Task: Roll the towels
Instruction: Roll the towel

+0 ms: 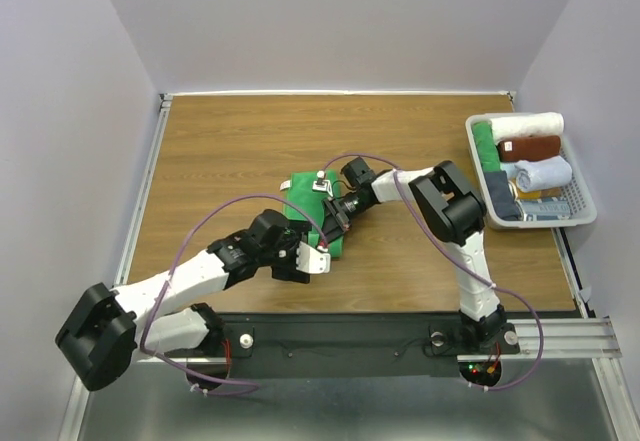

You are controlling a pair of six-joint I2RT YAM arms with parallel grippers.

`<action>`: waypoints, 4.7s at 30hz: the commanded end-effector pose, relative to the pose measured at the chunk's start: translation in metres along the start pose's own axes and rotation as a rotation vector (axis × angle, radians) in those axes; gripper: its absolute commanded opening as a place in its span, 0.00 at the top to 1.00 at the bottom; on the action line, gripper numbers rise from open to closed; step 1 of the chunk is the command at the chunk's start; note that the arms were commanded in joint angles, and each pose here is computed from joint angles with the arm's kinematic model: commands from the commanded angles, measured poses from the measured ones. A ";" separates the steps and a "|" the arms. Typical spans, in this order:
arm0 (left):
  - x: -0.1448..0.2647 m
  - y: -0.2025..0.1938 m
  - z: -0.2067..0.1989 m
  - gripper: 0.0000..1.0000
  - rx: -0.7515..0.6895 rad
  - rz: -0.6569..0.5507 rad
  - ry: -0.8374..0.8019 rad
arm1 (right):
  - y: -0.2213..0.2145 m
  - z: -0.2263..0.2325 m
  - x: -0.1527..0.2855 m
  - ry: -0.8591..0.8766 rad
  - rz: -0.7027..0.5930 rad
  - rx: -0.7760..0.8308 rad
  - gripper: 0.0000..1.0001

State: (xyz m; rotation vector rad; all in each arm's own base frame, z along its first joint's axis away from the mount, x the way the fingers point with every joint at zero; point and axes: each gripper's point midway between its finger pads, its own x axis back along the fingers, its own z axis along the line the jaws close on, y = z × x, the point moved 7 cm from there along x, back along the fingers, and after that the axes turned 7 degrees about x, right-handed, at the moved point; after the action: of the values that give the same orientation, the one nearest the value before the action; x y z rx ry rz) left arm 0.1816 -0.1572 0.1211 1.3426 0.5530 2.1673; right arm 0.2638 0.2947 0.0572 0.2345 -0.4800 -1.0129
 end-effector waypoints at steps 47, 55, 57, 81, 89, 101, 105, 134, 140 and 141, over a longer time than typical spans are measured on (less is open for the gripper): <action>-0.060 -0.034 0.001 0.79 0.464 0.182 -0.719 | 0.071 0.082 0.176 -0.542 -0.299 0.406 0.16; -0.074 -0.056 0.008 0.76 0.645 0.242 -0.915 | 0.043 0.119 0.163 -0.680 -0.202 0.645 0.12; -0.080 -0.064 0.014 0.75 0.674 0.241 -0.919 | 0.038 0.121 0.148 -0.720 -0.134 0.714 0.12; -0.108 -0.093 0.049 0.71 0.737 0.304 -0.871 | 0.031 0.045 -0.004 -0.844 0.309 1.094 0.17; -0.101 -0.088 0.063 0.56 0.742 0.246 -0.777 | -0.001 0.027 -0.012 -0.754 0.361 1.025 0.74; -0.033 -0.083 0.103 0.13 0.836 0.069 -0.590 | -0.032 0.045 -0.010 -0.502 0.386 0.756 0.99; -0.005 -0.089 0.124 0.09 0.883 -0.016 -0.469 | -0.035 0.043 -0.013 -0.447 0.370 0.650 0.99; -0.008 0.008 0.021 0.01 -0.036 0.016 0.022 | -0.013 -0.015 -0.006 -0.085 0.324 -0.079 0.95; -0.027 0.009 0.021 0.01 -0.063 0.026 -0.061 | -0.013 -0.022 -0.005 -0.060 0.321 -0.129 0.92; -0.029 0.008 0.021 0.01 -0.065 0.031 -0.069 | -0.012 -0.021 -0.005 -0.062 0.322 -0.125 0.92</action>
State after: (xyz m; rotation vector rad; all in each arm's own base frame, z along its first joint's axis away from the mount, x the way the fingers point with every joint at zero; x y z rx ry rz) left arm 0.1963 -0.1644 0.0999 1.4886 0.4478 2.1531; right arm 0.2655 0.3019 0.0569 0.0927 -0.4345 -0.8023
